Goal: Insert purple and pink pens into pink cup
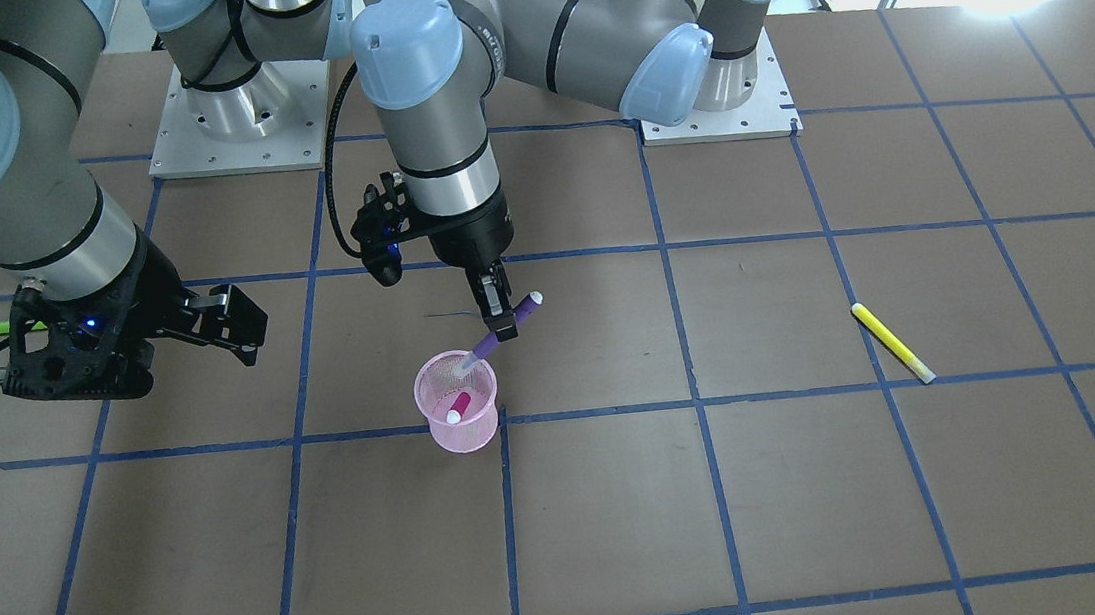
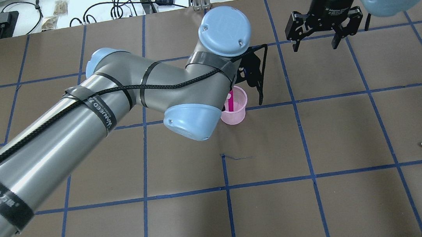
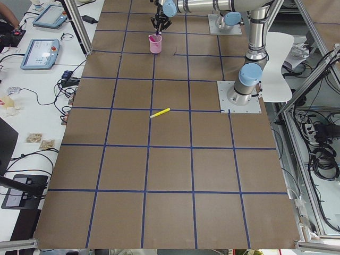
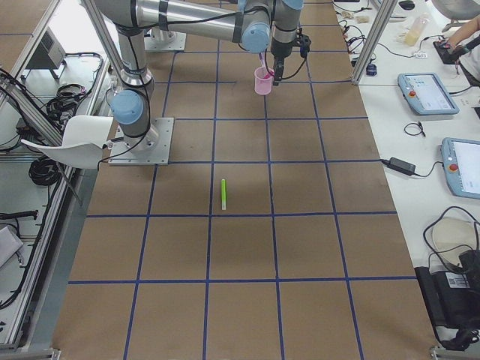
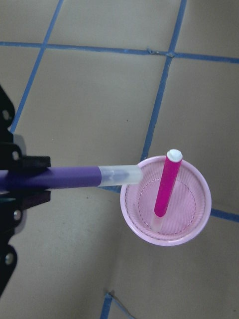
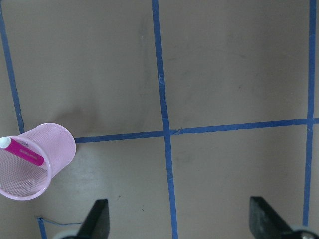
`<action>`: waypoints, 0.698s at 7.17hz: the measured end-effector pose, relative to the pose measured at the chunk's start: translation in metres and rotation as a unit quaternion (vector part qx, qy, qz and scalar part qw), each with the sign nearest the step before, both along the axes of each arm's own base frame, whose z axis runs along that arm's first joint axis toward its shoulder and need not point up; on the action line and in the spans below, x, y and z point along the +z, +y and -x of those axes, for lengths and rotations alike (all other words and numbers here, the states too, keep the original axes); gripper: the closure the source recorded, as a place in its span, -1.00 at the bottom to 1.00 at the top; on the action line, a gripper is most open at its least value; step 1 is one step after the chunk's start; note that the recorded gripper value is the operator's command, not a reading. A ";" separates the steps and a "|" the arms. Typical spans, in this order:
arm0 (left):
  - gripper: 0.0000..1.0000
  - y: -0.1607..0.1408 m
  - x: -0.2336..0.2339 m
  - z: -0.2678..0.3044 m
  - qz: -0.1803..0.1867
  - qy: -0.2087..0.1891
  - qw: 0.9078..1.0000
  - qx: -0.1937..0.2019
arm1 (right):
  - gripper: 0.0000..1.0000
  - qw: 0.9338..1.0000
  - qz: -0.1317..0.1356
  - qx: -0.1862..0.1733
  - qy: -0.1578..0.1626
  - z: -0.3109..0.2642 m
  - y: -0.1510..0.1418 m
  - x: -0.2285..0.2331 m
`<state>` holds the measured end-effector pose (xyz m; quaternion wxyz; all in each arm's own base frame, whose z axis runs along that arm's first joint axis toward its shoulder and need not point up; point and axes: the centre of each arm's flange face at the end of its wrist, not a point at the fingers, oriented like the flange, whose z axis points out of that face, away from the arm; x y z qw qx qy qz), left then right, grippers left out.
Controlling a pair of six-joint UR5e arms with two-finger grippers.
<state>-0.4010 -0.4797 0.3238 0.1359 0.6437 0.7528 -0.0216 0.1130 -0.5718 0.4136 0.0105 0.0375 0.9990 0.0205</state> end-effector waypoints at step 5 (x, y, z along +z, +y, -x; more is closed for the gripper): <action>0.97 -0.001 -0.042 0.029 -0.019 -0.031 0.999 -0.037 | -1.00 1.000 -0.002 0.000 0.002 0.004 0.000 -0.001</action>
